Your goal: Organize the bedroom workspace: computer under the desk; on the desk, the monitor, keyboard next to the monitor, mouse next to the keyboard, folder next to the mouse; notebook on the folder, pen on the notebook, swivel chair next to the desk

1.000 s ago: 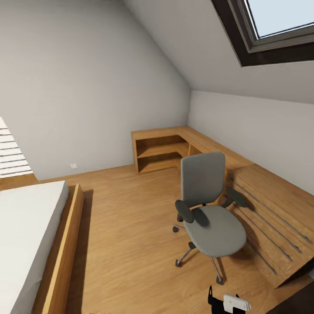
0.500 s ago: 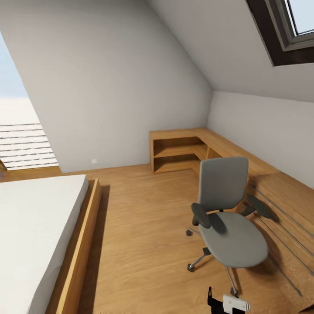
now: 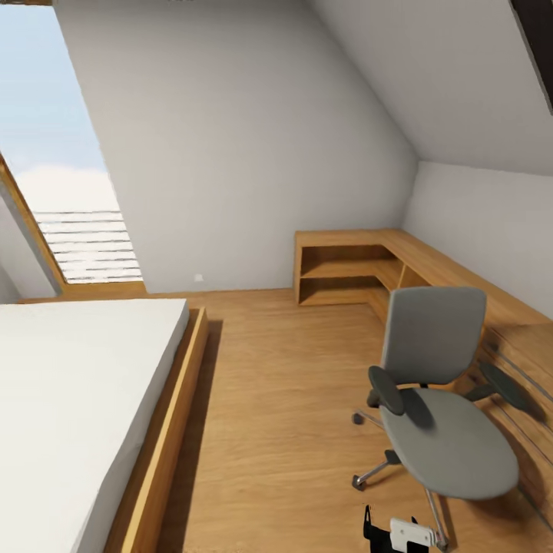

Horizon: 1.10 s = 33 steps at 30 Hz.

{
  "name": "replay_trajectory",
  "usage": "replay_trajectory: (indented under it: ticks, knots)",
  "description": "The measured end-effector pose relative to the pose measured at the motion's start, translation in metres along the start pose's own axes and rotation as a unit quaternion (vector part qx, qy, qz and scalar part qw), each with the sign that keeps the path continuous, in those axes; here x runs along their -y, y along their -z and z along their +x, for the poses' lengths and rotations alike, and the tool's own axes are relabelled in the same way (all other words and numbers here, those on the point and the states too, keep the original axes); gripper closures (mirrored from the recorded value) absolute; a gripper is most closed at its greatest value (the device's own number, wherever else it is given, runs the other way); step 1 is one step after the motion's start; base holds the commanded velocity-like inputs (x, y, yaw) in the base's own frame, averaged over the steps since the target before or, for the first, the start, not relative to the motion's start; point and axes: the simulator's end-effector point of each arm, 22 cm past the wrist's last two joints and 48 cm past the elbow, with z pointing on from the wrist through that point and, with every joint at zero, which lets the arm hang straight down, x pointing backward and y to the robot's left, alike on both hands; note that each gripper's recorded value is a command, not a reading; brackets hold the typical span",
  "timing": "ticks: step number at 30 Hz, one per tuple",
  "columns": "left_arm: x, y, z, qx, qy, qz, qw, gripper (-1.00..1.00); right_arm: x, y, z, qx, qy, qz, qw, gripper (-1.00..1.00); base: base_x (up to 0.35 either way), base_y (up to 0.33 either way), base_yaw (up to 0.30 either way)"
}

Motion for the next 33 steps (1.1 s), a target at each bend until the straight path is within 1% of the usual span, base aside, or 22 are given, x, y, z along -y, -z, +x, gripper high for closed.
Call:
replay_trajectory:
  ticks: [3,4,7,8,9,10,11,12,13,15,18,20,21,22,24,25,28,30,33]
  knots:
    - [0.010,0.002,0.000,0.002,-0.011,0.013,0.9998,-1.00,-0.003,0.000,0.000,0.000,0.002,-0.004,1.0000,-1.00,0.000,0.000,0.284]
    - [0.033,0.004,-0.006,0.001,-0.006,0.032,0.9995,-1.00,-0.007,0.001,-0.001,0.001,0.003,-0.008,1.0000,-1.00,0.000,0.000,0.284]
    - [0.058,0.005,-0.015,-0.012,0.000,0.051,0.9986,-1.00,-0.014,-0.001,-0.007,0.008,-0.003,-0.013,0.9999,-1.00,0.000,0.000,0.284]
    - [0.085,0.003,-0.025,-0.039,-0.008,0.073,0.9965,-1.00,-0.030,-0.006,-0.024,0.026,-0.017,-0.026,0.9992,-1.00,0.000,0.000,0.283]
    - [0.101,0.000,-0.037,-0.053,-0.015,0.086,0.9948,-1.00,-0.036,-0.009,-0.034,0.035,-0.029,-0.030,0.9985,-1.00,0.000,0.000,0.283]
    - [0.108,-0.002,-0.043,-0.061,-0.019,0.091,0.9938,-1.00,-0.039,-0.010,-0.038,0.038,-0.035,-0.031,0.9982,-1.00,0.000,0.000,0.282]
    - [0.121,-0.006,-0.055,-0.075,-0.030,0.101,0.9916,-1.00,-0.045,-0.013,-0.044,0.040,-0.040,-0.035,0.9978,-1.00,0.000,0.000,0.282]
    - [0.140,-0.012,-0.078,-0.081,-0.035,0.113,0.9897,-1.00,-0.050,-0.017,-0.049,0.035,-0.041,-0.038,0.9978,-1.00,0.000,0.000,0.281]
    - [0.159,-0.018,-0.107,-0.080,-0.038,0.123,0.9884,-1.00,-0.055,-0.024,-0.056,0.031,-0.041,-0.040,0.9979,-1.00,0.000,0.000,0.281]
    - [0.174,-0.021,-0.124,-0.088,-0.047,0.130,0.9865,-1.00,-0.060,-0.035,-0.069,0.030,-0.043,-0.041,0.9978,-1.00,0.000,0.000,0.281]
    - [0.179,-0.025,-0.131,-0.095,-0.055,0.128,0.9857,-1.00,-0.062,-0.042,-0.076,0.027,-0.045,-0.039,0.9978,-1.00,0.000,0.000,0.281]
    - [0.176,-0.029,-0.131,-0.092,-0.056,0.122,0.9866,-1.00,-0.059,-0.044,-0.075,0.023,-0.043,-0.037,0.9981,-1.00,0.000,0.000,0.281]
    - [0.175,-0.030,-0.131,-0.088,-0.054,0.120,0.9873,-1.00,-0.058,-0.044,-0.073,0.021,-0.041,-0.035,0.9983,-1.00,0.000,0.000,0.281]
    - [0.173,-0.033,-0.136,-0.074,-0.048,0.117,0.9891,-1.00,-0.054,-0.044,-0.069,0.016,-0.037,-0.032,0.9987,-1.00,0.000,0.000,0.281]
    - [0.172,-0.035,-0.142,-0.057,-0.041,0.115,0.9908,-1.00,-0.051,-0.044,-0.065,0.012,-0.033,-0.031,0.9989,-1.00,0.000,0.000,0.277]
    - [0.172,-0.036,-0.149,-0.041,-0.035,0.114,0.9920,-1.00,-0.048,-0.044,-0.062,0.010,-0.029,-0.030,0.9991,-1.00,0.000,0.000,0.269]
    - [0.173,-0.036,-0.156,-0.021,-0.028,0.115,0.9928,-1.00,-0.045,-0.044,-0.059,0.007,-0.022,-0.029,0.9993,-1.00,0.005,0.000,0.177]
    - [0.173,-0.036,-0.155,-0.016,-0.030,0.114,0.9928,-1.00,-0.041,-0.044,-0.056,0.005,-0.018,-0.027,0.9995,-1.00,0.070,0.000,0.079]
    - [0.170,-0.036,-0.149,-0.017,-0.039,0.113,0.9927,-1.00,-0.032,-0.042,-0.047,-0.004,-0.009,-0.021,0.9997,-1.00,0.205,0.000,0.037]
